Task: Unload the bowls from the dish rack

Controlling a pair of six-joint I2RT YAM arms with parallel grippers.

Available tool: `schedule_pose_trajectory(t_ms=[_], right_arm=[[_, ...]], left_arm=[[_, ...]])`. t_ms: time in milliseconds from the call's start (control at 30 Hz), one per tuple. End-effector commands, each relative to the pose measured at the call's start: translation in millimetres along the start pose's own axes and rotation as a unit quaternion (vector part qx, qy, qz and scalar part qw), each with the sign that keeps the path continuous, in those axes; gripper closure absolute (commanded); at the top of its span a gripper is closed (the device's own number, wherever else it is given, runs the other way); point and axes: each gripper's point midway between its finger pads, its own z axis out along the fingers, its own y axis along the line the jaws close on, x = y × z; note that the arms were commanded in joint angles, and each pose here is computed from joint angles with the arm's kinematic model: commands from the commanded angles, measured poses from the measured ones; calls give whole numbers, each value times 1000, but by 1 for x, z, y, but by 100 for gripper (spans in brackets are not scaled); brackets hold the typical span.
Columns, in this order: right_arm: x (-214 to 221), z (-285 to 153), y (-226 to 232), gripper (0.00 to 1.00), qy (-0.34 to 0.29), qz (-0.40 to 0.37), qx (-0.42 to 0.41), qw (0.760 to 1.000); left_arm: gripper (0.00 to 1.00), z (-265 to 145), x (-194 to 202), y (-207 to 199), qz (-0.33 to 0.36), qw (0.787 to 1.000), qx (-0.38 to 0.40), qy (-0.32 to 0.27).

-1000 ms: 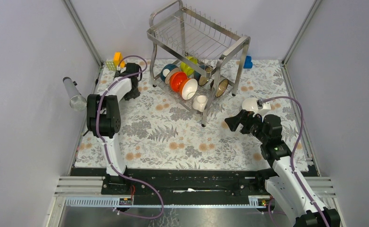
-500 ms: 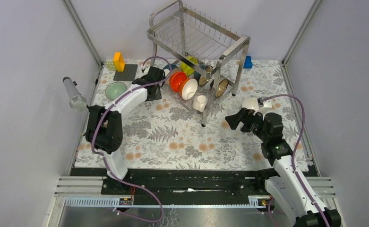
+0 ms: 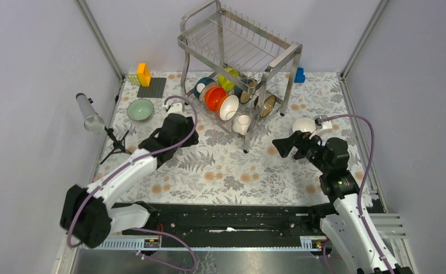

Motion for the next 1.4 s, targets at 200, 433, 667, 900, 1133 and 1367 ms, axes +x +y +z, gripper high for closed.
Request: schedule_pose_trajectory(t_ms=[200,433,667,900,1133,1367], right_arm=[[-9,10,29,11,11,18,-73,997],[-3,38,28,11,15,38,-90,995],[10,68,40,11,4,4,-79,997],[-8,82,5,14,-51,42,20,998],[-23,74,-38,33,-117,81,128,981],[-43,100,-40,40,-119,156,106,975]], left_arm=[[37,-54,-2,-61,-50,970,235,-47],[9,-65,3,-66,-38,959,275,-65],[3,-70,4,-83,-44,943,325,-60],[3,-69,-1,-86,-76,941,325,-59],[4,-61,-7,-81,-103,944,305,-73],[6,-42,-6,-84,-132,943,283,-117]])
